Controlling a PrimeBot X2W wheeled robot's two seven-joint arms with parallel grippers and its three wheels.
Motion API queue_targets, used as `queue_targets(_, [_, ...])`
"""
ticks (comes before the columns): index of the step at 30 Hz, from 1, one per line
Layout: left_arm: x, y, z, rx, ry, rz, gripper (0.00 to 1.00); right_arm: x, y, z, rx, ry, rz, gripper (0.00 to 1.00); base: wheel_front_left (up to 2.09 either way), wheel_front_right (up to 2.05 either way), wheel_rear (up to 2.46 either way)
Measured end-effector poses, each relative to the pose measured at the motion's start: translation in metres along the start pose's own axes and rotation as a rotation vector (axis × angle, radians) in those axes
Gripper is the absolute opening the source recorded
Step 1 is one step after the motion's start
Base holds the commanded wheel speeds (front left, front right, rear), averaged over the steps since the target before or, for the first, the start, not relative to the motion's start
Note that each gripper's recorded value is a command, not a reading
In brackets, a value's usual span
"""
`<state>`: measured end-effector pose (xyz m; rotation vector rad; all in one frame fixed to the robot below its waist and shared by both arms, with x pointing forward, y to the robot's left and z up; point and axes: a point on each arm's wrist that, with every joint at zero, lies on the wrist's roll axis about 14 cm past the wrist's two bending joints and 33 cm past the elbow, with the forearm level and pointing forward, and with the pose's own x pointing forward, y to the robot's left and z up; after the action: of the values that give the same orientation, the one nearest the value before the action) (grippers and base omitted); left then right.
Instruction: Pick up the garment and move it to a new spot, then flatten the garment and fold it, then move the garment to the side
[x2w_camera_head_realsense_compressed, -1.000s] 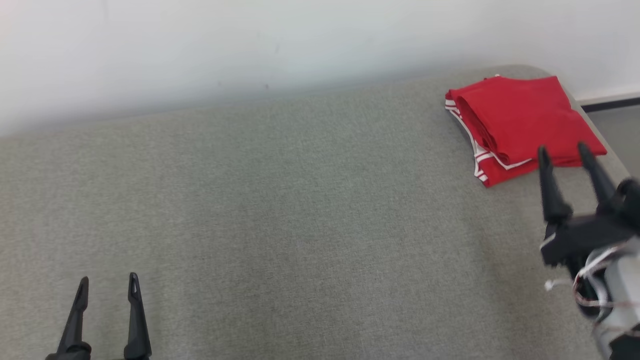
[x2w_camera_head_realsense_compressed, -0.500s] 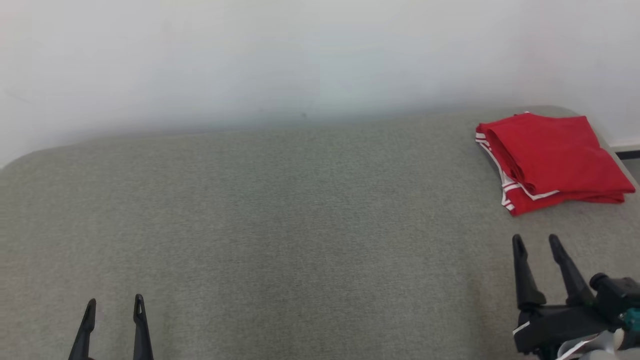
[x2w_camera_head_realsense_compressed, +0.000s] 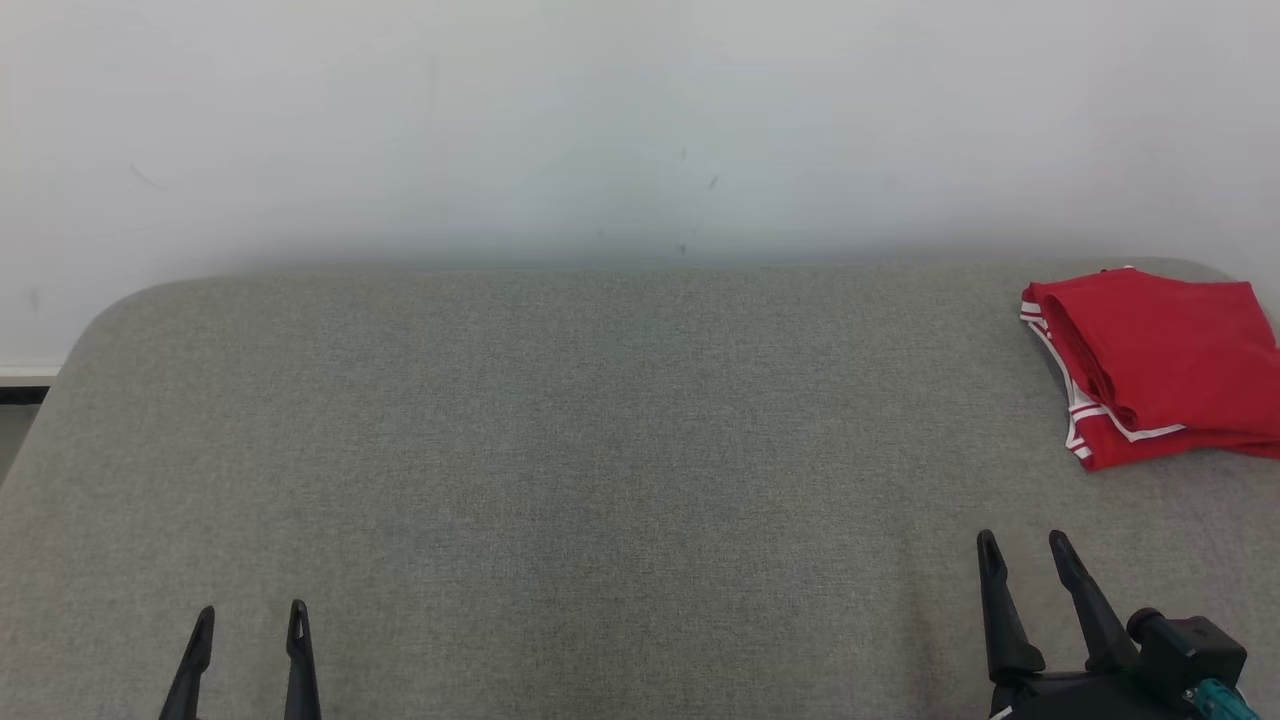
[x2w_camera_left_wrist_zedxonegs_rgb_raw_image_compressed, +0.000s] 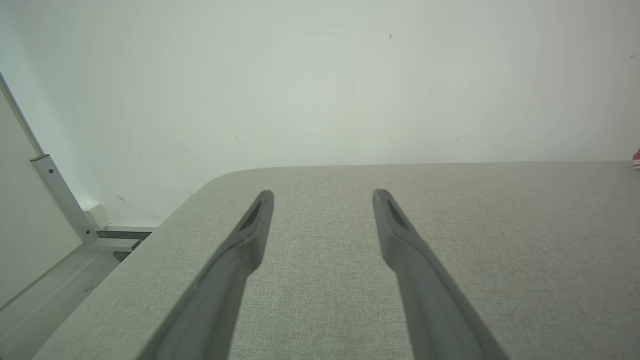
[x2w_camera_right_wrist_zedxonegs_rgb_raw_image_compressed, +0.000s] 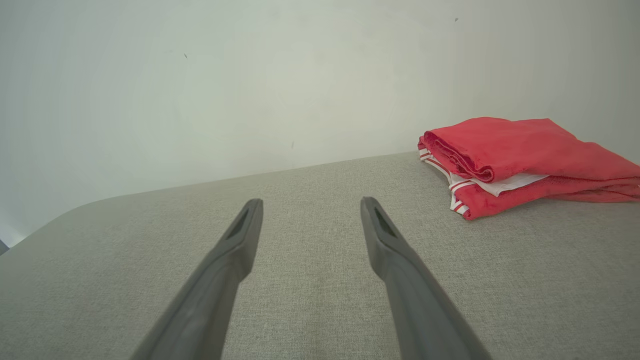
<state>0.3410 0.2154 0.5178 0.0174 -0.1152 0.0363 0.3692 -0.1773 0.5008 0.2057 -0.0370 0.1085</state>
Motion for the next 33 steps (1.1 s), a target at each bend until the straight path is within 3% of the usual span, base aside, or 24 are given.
queue_targets(18, [-0.001, 0.001, -0.009, -0.001, 0.029, -0.013, 1.00, -0.006, 0.013, -0.013, 0.000, 0.037, 0.010, 1.00, 0.00, 0.00, 0.00])
queue_targets(19, [-0.002, 0.001, -0.011, -0.003, 0.037, -0.012, 0.00, -0.006, 0.013, -0.015, 0.000, 0.046, 0.009, 0.00, 0.00, 0.00, 0.00])
queue_targets(24, [-0.010, -0.002, -0.032, -0.028, 0.110, -0.004, 0.00, -0.018, 0.009, -0.037, 0.014, 0.116, -0.011, 0.00, 0.00, 0.00, 0.00])
queue_targets(33, [-0.009, 0.003, -0.040, -0.204, 0.151, 0.047, 0.00, -0.018, 0.000, -0.039, 0.169, 0.129, -0.066, 0.00, 0.00, 0.00, 0.00])
